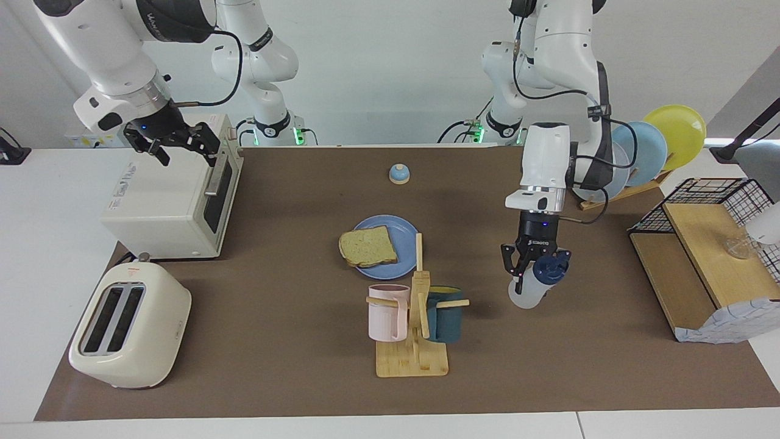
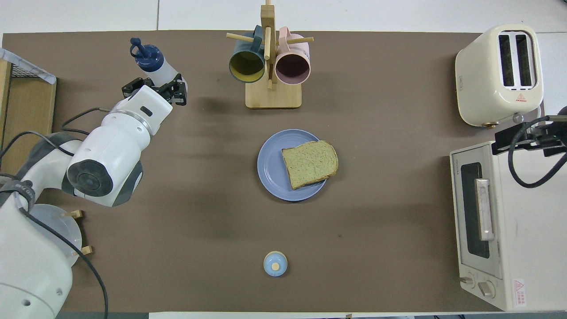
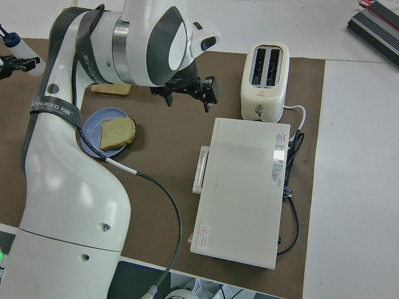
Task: Put bread on plate and add seasoning
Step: 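Lower the bottle onto the table and open the left gripper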
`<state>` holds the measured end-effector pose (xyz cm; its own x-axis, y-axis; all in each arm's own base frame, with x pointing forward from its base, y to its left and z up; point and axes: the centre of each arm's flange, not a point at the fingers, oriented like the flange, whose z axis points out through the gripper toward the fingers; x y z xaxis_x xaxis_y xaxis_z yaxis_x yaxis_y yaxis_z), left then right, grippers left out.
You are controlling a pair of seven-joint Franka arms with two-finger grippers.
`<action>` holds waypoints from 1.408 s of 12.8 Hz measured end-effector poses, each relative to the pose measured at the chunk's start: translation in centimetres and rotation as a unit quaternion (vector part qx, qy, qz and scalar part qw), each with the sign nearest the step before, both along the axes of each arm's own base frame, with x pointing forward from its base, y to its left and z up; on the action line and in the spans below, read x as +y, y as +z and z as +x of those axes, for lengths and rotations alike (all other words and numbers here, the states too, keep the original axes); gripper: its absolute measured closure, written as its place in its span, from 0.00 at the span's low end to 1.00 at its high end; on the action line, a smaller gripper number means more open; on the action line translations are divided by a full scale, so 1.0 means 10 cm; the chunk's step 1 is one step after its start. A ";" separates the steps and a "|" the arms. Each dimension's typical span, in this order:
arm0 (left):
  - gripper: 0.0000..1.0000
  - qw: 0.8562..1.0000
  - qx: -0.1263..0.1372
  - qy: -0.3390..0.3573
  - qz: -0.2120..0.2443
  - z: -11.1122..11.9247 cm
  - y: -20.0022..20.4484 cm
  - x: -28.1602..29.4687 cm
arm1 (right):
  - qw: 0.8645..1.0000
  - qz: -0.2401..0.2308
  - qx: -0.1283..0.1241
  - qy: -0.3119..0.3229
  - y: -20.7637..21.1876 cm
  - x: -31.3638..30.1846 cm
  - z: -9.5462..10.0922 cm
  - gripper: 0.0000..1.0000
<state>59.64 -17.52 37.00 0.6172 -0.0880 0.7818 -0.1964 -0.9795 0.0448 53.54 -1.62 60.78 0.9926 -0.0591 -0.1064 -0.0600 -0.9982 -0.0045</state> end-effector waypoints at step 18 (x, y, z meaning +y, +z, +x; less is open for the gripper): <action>0.51 1.000 -0.010 -0.013 0.006 0.47 -0.97 -0.09 | 1.000 0.000 0.000 0.000 0.00 0.00 0.00 0.00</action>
<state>64.30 -18.39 27.30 0.5989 -0.1132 0.7928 -0.2225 -0.9745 0.0289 53.54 -1.62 60.78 0.9926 -0.0592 -0.1064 -0.0600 -0.9982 -0.0045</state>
